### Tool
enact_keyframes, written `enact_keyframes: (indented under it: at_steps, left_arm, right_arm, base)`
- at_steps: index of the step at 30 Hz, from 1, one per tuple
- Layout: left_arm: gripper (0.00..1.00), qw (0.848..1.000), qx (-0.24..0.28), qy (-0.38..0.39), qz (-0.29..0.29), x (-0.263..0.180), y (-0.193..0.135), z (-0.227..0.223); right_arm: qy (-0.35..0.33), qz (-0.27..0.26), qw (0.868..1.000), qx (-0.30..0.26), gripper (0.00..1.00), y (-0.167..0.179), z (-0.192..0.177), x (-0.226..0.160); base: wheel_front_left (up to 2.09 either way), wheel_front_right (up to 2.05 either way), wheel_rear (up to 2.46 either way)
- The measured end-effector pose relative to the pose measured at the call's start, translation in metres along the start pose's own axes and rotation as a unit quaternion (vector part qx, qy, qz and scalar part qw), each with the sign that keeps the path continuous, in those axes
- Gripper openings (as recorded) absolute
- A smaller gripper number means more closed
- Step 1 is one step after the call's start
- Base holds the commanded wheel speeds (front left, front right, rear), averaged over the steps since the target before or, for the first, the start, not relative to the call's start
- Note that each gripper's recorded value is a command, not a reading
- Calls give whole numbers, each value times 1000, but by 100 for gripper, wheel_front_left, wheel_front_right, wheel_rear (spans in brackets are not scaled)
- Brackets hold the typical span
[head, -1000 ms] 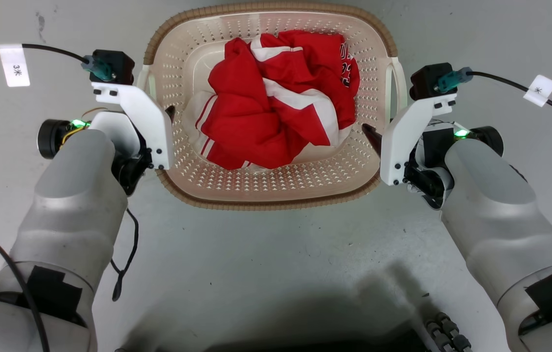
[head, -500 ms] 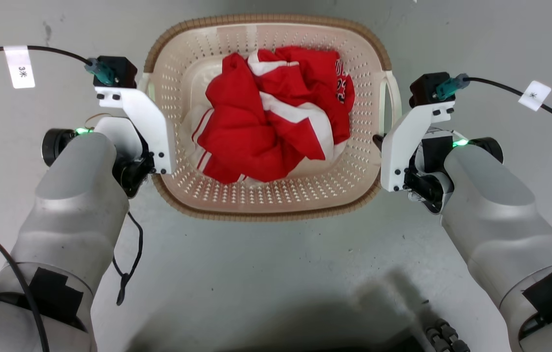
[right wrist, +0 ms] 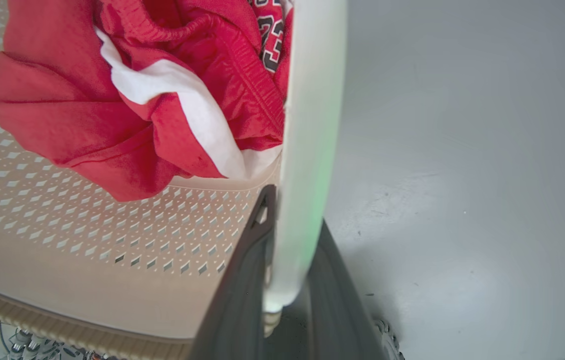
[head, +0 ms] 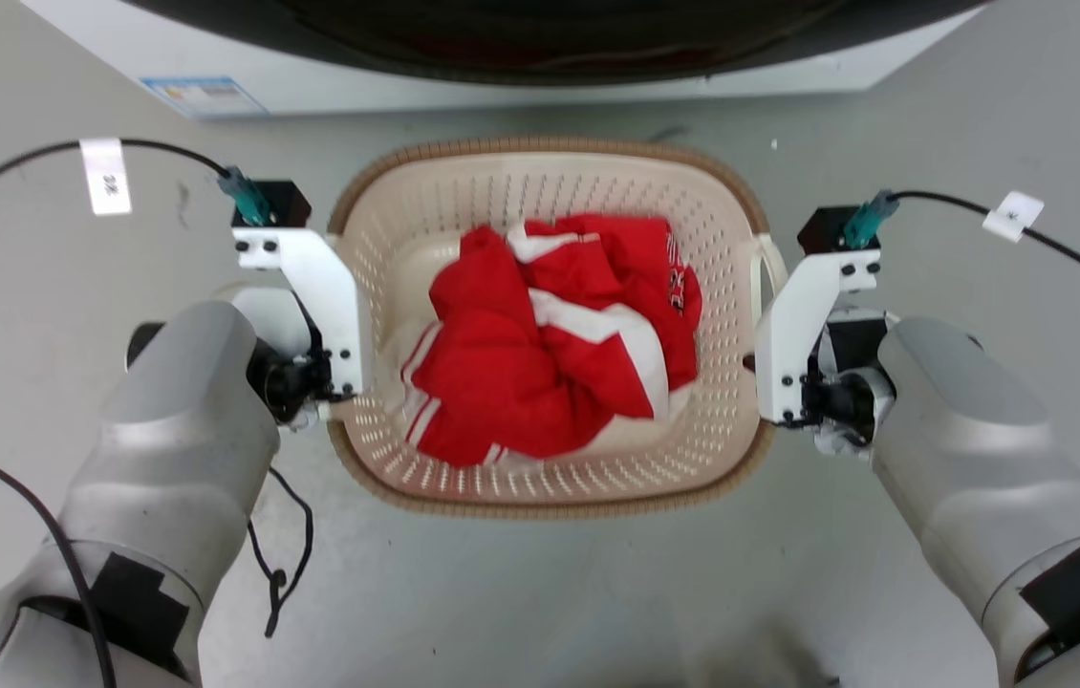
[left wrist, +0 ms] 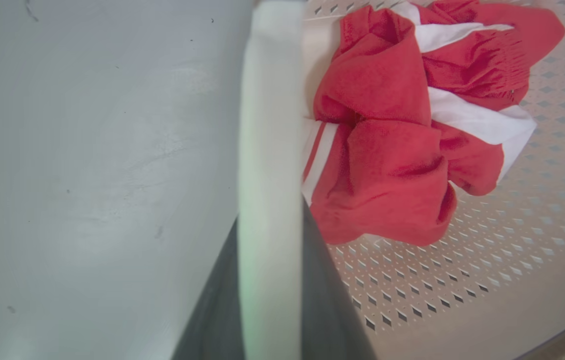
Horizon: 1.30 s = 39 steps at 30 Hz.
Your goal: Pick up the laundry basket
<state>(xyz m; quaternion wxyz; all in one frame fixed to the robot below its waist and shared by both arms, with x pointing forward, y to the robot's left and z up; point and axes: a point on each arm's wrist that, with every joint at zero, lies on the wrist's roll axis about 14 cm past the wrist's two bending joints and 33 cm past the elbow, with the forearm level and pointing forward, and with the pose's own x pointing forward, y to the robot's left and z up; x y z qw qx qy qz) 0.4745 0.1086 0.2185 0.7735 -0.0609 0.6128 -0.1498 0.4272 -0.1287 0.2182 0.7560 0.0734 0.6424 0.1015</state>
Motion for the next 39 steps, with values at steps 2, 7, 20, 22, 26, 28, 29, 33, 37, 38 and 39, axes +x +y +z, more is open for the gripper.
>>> enact_keyframes:
  at_steps: [2, 7, 20, 22, 26, 28, 29, 33, 37, 38, 39]
  left_arm:
    - [0, 1000, -1, 3, -2, -13, -5, -2]
    - [0, 1000, -5, 2, -7, -47, -17, -6]
    - [0, 1000, -14, 2, -17, -129, -44, -29]
    - [0, 1000, -18, 4, -19, -136, -47, -35]
    - [0, 1000, -22, 3, -21, -147, -52, -47]
    - [0, 999, -25, -1, -23, -153, -54, -52]
    - [0, 999, -27, -2, -24, -156, -55, -55]
    - [0, 999, -22, -8, -27, -165, -62, -63]
    - [0, 999, -15, -17, -28, -173, -68, -68]
    - [0, 999, -15, -16, -30, -173, -70, -70]
    - [0, 999, -16, -16, -31, -173, -70, -72]
  right_arm:
    - [4, -1, 1000, 2, 0, 2, -4, -11]
    - [4, 0, 1000, 2, 0, 10, -13, -40]
    - [-25, 5, 1000, -8, 0, 30, -25, -116]
    - [-28, 5, 1000, -11, 0, 32, -28, -124]
    - [-30, 5, 999, -14, 0, 35, -36, -136]
    - [-33, 4, 999, -17, 0, 36, -39, -143]
    - [-33, 3, 999, -17, 0, 37, -41, -146]
    - [-39, 1, 999, -18, 0, 37, -48, -158]
    - [-48, -1, 999, -21, 0, 37, -53, -169]
    - [-48, -2, 999, -20, 0, 36, -55, -170]
    - [-47, -2, 999, -19, 0, 36, -57, -170]
  base:
    - [0, 0, 0]
    - [0, 0, 0]
    - [0, 0, 0]
    - [0, 0, 0]
    - [0, 0, 0]
    - [0, 0, 0]
    - [0, 0, 0]
    - [0, 0, 0]
    - [0, 0, 0]
    - [0, 0, 0]
    - [0, 0, 0]
